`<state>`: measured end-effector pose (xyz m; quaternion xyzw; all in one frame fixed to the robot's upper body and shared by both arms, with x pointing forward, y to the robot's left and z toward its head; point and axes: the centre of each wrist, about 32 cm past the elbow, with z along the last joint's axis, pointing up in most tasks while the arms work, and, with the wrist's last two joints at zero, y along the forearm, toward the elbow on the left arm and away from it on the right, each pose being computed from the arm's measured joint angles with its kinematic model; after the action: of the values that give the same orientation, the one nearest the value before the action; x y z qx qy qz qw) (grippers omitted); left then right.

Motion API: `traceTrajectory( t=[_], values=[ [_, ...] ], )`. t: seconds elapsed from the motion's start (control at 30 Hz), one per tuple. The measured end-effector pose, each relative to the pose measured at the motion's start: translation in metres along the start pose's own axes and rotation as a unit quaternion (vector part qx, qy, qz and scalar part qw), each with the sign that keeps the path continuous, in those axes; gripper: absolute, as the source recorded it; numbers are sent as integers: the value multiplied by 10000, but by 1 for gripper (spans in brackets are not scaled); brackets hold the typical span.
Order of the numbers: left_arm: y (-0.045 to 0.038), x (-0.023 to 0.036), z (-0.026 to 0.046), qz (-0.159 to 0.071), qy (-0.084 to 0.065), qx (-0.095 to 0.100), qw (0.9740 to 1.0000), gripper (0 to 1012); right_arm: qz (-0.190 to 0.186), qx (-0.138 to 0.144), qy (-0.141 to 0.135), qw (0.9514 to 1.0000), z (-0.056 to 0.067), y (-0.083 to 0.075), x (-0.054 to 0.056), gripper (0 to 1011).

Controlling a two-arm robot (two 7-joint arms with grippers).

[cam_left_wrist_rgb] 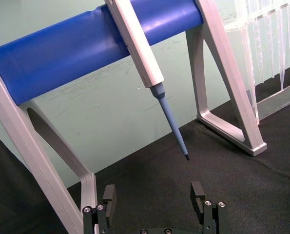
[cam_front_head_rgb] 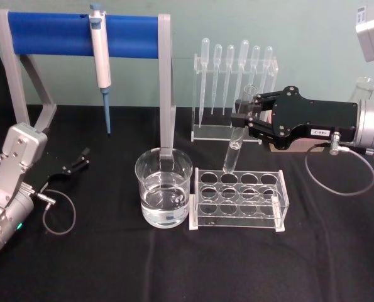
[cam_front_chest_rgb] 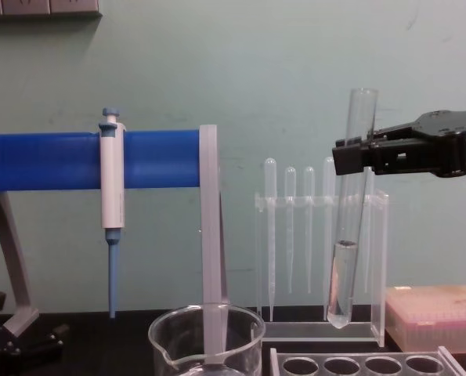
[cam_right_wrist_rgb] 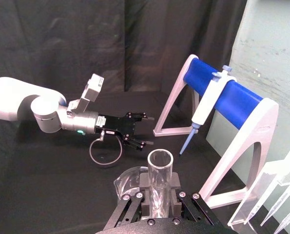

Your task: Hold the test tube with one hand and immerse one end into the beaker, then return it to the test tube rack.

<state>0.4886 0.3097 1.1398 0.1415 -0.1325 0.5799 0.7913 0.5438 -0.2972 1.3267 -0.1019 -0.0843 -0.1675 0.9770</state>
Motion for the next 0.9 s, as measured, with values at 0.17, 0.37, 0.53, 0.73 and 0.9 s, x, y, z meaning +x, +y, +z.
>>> traceTrajectory(
  t=[0.17, 0.37, 0.53, 0.73, 0.9],
  values=[
    [0, 0, 0, 0, 0, 1, 10000, 1000, 0, 0, 0, 10000, 0, 0, 0, 236],
    [0, 0, 0, 0, 0, 0, 10000, 1000, 0, 0, 0, 10000, 0, 0, 0, 236],
    [0, 0, 0, 0, 0, 0, 10000, 1000, 0, 0, 0, 10000, 0, 0, 0, 236],
    [0, 0, 0, 0, 1, 0, 10000, 1000, 0, 0, 0, 10000, 0, 0, 0, 236],
    [0, 0, 0, 0, 0, 0, 10000, 1000, 0, 0, 0, 10000, 0, 0, 0, 236]
  ],
)
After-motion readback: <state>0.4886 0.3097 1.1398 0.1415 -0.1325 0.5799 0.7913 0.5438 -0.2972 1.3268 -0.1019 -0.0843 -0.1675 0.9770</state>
